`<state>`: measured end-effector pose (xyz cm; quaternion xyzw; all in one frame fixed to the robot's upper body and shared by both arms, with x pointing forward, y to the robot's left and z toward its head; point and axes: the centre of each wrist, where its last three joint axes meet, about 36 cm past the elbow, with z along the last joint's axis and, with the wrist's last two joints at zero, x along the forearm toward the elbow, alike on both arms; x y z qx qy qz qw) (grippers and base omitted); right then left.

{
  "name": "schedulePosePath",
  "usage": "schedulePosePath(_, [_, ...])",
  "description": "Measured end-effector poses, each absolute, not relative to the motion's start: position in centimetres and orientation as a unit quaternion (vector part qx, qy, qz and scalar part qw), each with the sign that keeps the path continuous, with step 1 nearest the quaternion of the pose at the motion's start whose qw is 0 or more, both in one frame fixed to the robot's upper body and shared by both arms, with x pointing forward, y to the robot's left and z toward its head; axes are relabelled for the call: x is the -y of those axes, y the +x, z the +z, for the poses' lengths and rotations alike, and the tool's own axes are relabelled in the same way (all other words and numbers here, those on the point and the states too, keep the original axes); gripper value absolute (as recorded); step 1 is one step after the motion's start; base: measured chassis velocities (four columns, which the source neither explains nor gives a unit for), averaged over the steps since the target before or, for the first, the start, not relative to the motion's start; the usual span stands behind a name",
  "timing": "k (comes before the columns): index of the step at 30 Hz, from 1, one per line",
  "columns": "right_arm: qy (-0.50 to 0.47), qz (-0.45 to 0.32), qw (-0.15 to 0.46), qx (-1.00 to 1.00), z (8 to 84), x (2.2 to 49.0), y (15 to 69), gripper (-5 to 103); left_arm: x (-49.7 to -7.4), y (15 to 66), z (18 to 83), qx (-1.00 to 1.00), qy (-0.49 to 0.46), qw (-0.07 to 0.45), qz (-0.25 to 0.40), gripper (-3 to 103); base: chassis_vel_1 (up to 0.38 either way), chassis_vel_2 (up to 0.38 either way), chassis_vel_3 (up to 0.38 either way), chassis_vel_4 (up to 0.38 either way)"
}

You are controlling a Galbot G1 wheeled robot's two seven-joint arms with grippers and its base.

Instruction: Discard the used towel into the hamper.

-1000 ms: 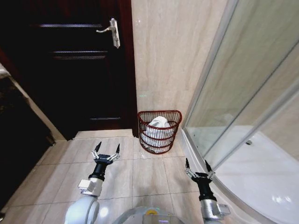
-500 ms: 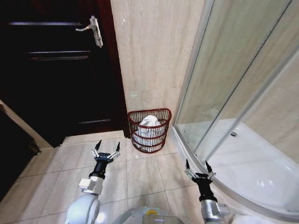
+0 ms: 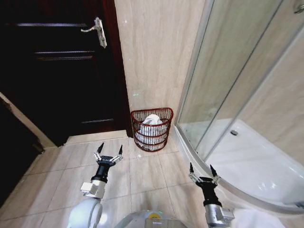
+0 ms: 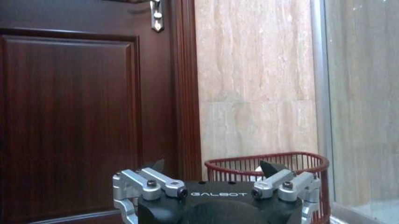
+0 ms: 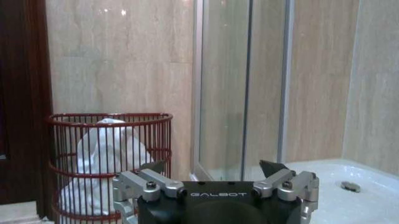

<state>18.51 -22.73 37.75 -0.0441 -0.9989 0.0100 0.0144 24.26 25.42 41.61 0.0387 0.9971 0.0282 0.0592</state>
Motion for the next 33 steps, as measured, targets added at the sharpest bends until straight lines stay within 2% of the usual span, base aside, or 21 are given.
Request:
schedulePosePath(12, [-0.051, 0.0, -0.008, 0.999, 37.05, 22.68, 18.43, 100, -25.22, 24.05, 41.52, -0.997, 0.039, 0.055, 0.037, 100, 0.03, -0.032, -0.026, 0.033])
schedulePosePath(33, [-0.06, -0.015, -0.013, 0.998, 37.68, 22.57, 18.29, 100, -25.47, 24.59, 42.44, -0.996, 0.04, 0.064, 0.045, 100, -0.078, -0.078, -0.073, -0.078])
